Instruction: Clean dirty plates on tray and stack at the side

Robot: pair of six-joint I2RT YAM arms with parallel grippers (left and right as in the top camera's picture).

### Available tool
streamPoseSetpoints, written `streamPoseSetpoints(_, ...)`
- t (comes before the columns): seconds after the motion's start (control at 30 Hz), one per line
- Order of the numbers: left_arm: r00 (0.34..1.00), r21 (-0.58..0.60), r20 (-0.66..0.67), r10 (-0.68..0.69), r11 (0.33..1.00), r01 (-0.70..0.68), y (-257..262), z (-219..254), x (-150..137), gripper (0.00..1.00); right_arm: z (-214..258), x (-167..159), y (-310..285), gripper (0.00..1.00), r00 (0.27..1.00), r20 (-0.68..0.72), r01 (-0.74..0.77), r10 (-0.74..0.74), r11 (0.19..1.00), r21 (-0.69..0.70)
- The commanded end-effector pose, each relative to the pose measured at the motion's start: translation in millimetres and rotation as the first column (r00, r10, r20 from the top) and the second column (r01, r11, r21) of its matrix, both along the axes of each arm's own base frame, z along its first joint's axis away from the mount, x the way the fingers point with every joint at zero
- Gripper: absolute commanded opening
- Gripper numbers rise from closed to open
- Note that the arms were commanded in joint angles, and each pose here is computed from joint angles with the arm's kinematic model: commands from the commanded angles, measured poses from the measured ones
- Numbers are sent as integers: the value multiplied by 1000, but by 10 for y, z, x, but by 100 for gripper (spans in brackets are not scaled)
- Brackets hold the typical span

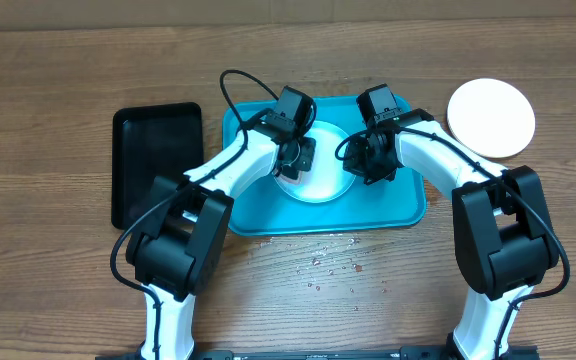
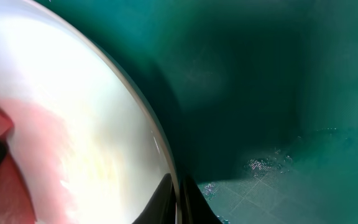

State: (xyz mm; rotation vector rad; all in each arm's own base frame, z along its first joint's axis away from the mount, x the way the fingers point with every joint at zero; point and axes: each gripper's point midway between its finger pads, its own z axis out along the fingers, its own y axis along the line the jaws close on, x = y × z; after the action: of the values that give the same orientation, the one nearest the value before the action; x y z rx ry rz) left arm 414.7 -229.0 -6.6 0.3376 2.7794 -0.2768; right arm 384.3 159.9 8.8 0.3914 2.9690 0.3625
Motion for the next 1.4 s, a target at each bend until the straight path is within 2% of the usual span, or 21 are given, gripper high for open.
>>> streamPoseSetpoints(0.0, 925, 123, -379, -18, 990, 69, 354, -1232, -1081, 4, -42, 19, 47, 4, 1000, 5, 5, -5, 1000, 3)
streamPoseSetpoints(0.17, 926, 111, -354, -133, 977, 183, 178, -1233, -1139, 4, -42, 21, 49, 4, 1000, 6, 5, -5, 1000, 3)
streamPoseSetpoints(0.4, 906, 175, -347, -244, 932, 318, 132, -1243, -1254, 4, -41, 22, 48, 4, 1000, 6, 5, -5, 1000, 3)
streamPoseSetpoints(0.6, 899, 291, -376, -226, 892, 346, 394, -1233, -1286, 5, -41, 24, 49, 4, 1000, 7, 6, -6, 1000, 3)
streamPoseSetpoints(0.73, 908, 371, -376, -185, 868, 331, 601, -1213, -1241, 4, -41, 23, 49, 4, 1000, 6, 5, -5, 1000, 3)
streamPoseSetpoints(0.97, 934, 413, -347, -85, 880, 234, 855, -1204, -1081, 4, -40, 28, 50, 4, 1000, 9, 5, -5, 1000, 4)
streamPoseSetpoints(1.37, 962, 365, -272, 24, 928, 80, 1064, -1229, -749, 4, -36, 44, 54, 4, 1000, 15, 6, -6, 1000, 6)
